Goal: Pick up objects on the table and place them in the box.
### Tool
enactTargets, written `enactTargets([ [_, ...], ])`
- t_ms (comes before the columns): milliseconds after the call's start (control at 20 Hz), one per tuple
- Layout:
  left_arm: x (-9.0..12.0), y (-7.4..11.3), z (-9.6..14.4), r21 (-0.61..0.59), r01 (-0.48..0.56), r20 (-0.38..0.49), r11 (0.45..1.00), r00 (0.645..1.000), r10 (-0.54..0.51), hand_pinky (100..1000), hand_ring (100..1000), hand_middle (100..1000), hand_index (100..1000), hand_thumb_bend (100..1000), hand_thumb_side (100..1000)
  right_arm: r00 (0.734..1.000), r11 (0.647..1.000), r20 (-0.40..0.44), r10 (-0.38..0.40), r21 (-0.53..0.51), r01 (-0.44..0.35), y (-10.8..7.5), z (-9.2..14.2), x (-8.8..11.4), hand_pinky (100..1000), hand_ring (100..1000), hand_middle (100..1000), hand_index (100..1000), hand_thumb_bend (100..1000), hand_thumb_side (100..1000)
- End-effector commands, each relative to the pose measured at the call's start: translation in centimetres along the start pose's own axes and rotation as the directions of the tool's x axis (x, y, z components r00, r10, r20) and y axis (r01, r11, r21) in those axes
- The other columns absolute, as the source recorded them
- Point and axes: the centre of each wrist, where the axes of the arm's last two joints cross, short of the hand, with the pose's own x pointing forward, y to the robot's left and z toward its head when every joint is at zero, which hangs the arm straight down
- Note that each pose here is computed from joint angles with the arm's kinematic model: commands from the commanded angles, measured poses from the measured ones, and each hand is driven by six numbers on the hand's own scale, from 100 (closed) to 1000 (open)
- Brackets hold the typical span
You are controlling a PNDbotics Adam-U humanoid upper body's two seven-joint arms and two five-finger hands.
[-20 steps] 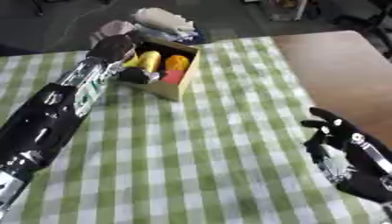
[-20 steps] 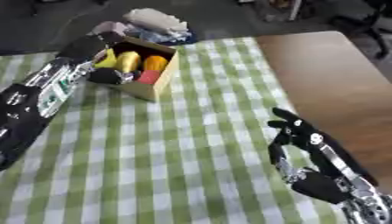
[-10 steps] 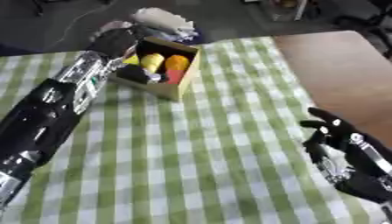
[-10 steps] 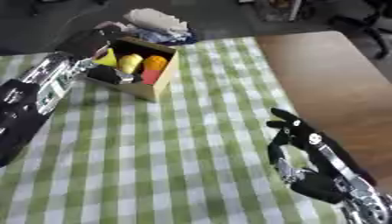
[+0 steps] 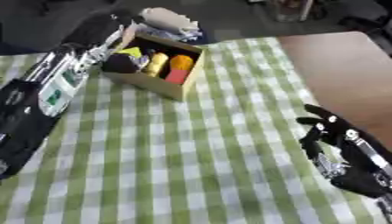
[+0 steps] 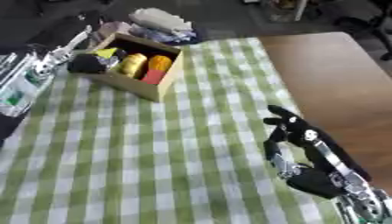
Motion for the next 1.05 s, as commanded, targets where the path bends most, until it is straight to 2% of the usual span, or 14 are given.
enactTargets([
  [50,1.2,3.9,2.2,0.122,-0.045,0.044,0.992,0.998,0.04,777,749,819,909,100,365,0.999,0.999,-0.013,0.038,-0.022,-0.039,-1.1,0.5,0.0,701,912,478,984,100,470],
  [150,2.0,4.1,4.1,0.153,-0.104,0.055,0.983,0.994,0.096,764,727,793,895,100,341,0.999,0.998,-0.024,0.047,-0.037,-0.048,-1.3,0.8,-0.1,701,912,480,985,100,470],
  [250,2.1,3.6,5.7,0.177,-0.162,0.055,0.971,0.986,0.154,759,719,783,890,100,365,0.998,0.997,-0.033,0.057,-0.052,-0.058,-1.6,1.0,-0.1,701,911,482,984,100,470],
  [300,1.9,3.1,6.3,0.191,-0.192,0.052,0.963,0.981,0.186,759,719,782,889,100,367,0.997,0.996,-0.037,0.061,-0.06,-0.063,-1.7,1.1,-0.1,701,911,482,984,100,470],
  [450,1.1,0.7,8.0,0.236,-0.286,0.034,0.929,0.958,0.286,754,709,772,887,100,470,0.996,0.993,-0.045,0.073,-0.087,-0.076,-2.1,1.3,-0.1,700,910,484,984,100,470],
  [550,0.8,-1.4,9.3,0.266,-0.356,0.017,0.896,0.931,0.365,753,705,767,887,100,532,0.996,0.99,-0.051,0.079,-0.109,-0.084,-2.4,1.5,-0.2,699,909,485,983,100,470],
  [700,0.9,-4.9,11.6,0.319,-0.455,-0.028,0.831,0.872,0.488,744,694,756,882,100,569,0.994,0.984,-0.066,0.087,-0.152,-0.096,-2.8,1.9,-0.3,693,902,480,978,100,470],
  [800,1.1,-6.1,12.4,0.34,-0.478,-0.046,0.81,0.852,0.522,744,694,756,882,100,569,0.994,0.98,-0.071,0.089,-0.172,-0.1,-2.8,2.0,-0.3,693,902,480,978,100,470],
  [850,1.2,-6.5,12.6,0.346,-0.486,-0.053,0.802,0.844,0.534,740,690,754,884,100,614,0.993,0.979,-0.073,0.088,-0.179,-0.1,-2.8,2.1,-0.3,690,897,479,974,100,470],
  [950,2.4,-8.5,13.5,0.364,-0.551,-0.079,0.751,0.785,0.615,738,687,753,885,100,643,0.993,0.971,-0.084,0.079,-0.217,-0.096,-2.8,2.4,-0.5,689,896,479,973,100,470],
  [1050,3.3,-9.5,13.7,0.376,-0.59,-0.075,0.715,0.749,0.658,735,683,751,884,100,661,0.993,0.966,-0.088,0.076,-0.242,-0.096,-2.9,2.6,-0.6,689,894,479,972,100,470],
])
